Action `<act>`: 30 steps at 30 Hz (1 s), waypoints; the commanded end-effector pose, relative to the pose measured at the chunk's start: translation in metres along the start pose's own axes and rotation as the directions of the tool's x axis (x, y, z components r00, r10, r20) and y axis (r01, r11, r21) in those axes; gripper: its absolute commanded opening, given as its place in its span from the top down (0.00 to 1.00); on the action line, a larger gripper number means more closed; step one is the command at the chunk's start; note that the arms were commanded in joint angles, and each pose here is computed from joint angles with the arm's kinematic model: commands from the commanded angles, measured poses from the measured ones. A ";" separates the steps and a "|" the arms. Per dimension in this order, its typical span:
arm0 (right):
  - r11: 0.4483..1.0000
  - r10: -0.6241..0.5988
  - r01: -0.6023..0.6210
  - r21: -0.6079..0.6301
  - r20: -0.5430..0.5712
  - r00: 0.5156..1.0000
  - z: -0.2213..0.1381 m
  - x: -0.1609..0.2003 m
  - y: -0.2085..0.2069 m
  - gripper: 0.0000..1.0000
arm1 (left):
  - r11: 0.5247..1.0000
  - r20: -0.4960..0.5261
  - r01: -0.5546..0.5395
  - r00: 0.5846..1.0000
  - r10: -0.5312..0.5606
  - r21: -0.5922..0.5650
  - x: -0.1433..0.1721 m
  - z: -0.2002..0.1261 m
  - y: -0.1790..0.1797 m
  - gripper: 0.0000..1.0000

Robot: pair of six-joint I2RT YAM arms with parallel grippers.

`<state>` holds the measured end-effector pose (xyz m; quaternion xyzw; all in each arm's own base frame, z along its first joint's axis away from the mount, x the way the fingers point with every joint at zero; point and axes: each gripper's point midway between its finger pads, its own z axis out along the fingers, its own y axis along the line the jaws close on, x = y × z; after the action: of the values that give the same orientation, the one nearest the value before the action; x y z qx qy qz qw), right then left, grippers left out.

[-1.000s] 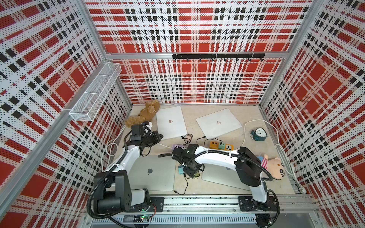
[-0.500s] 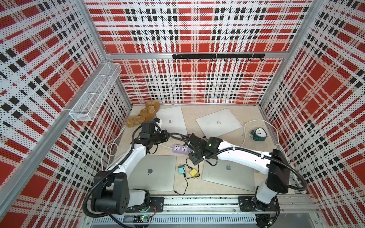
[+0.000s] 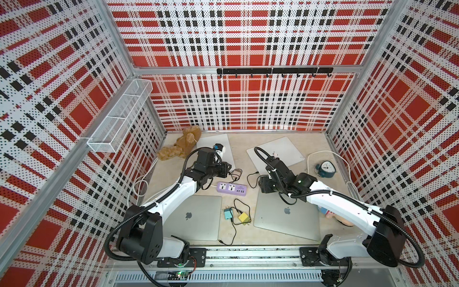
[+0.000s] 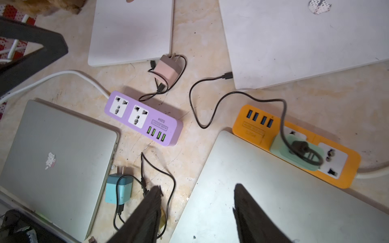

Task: Unplug the laptop charger
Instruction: Remove the charging cable from the laptop.

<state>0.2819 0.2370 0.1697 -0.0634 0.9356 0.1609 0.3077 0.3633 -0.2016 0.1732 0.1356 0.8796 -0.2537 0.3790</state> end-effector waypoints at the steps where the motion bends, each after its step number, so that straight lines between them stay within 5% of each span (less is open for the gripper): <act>1: 0.996 0.079 -0.074 -0.056 0.092 0.993 -0.009 -0.023 -0.005 0.42 | 0.996 0.036 -0.093 0.995 0.092 0.005 -0.016 0.007 -0.014 0.75; 9: 0.983 0.168 -0.156 -0.092 0.132 0.977 -0.007 -0.033 -0.033 0.42 | 0.944 0.044 -0.319 0.948 0.316 0.083 -0.021 0.026 -0.073 0.72; 15: 0.972 0.221 -0.206 -0.110 0.144 0.965 0.000 -0.041 -0.050 0.42 | 0.852 0.097 -0.505 0.863 0.496 0.137 -0.022 0.029 -0.112 0.69; 30: 0.958 0.271 -0.253 -0.131 0.145 0.951 0.027 -0.067 -0.086 0.42 | 0.651 0.246 -0.719 0.695 0.675 0.243 0.003 0.054 -0.112 0.61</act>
<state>0.3559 0.1633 0.1564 0.0678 0.9070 0.2385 0.3405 0.3429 -0.3218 0.1783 0.4692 0.7252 -0.2243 0.4512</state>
